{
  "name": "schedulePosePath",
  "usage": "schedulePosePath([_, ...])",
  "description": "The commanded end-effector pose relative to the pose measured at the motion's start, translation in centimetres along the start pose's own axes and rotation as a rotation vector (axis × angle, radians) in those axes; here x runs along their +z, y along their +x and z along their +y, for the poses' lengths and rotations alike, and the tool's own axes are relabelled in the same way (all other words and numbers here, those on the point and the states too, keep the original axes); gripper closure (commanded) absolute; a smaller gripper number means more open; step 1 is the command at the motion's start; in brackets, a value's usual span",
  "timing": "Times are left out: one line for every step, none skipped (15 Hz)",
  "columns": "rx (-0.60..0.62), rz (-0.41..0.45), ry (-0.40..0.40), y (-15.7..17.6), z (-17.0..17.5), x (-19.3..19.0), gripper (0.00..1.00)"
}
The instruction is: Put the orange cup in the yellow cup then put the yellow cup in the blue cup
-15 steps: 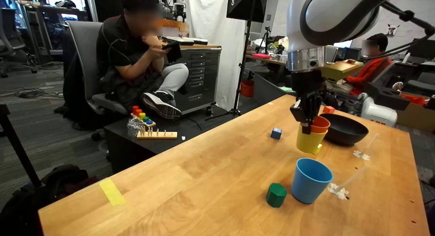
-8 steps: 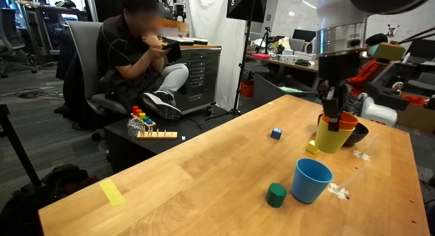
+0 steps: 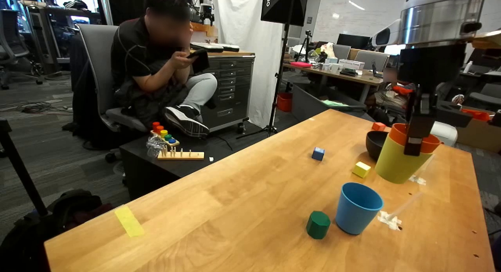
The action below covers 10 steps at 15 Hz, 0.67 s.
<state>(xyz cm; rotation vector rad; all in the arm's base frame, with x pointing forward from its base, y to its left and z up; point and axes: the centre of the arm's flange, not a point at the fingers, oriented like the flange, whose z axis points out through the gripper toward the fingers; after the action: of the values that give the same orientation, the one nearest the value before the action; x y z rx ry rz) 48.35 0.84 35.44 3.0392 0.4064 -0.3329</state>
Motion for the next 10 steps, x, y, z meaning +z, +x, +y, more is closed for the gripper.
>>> schedulePosePath([-0.065, 0.064, 0.008, -1.5, -2.7, -0.4, 0.98])
schedulePosePath([-0.075, 0.072, 0.006, -1.4, -3.3, -0.4, 0.98])
schedulePosePath([-0.084, 0.081, 0.002, -1.2, -3.8, -0.2, 0.98])
schedulePosePath([-0.092, 0.088, -0.006, -0.9, -4.3, 0.0, 0.98])
schedulePosePath([-0.099, 0.095, -0.012, -0.7, -4.7, 0.2, 0.98])
schedulePosePath([-0.104, 0.102, -0.018, -0.4, -5.1, 0.4, 0.98])
schedulePosePath([-0.110, 0.106, -0.020, -0.1, -5.4, 0.6, 0.98])
schedulePosePath([-0.114, 0.112, -0.022, 0.1, -5.7, 0.8, 0.98])
schedulePosePath([-0.118, 0.119, -0.024, 0.4, -5.9, 1.1, 0.98])
schedulePosePath([-0.121, 0.121, -0.022, 0.6, -6.1, 1.4, 0.98])
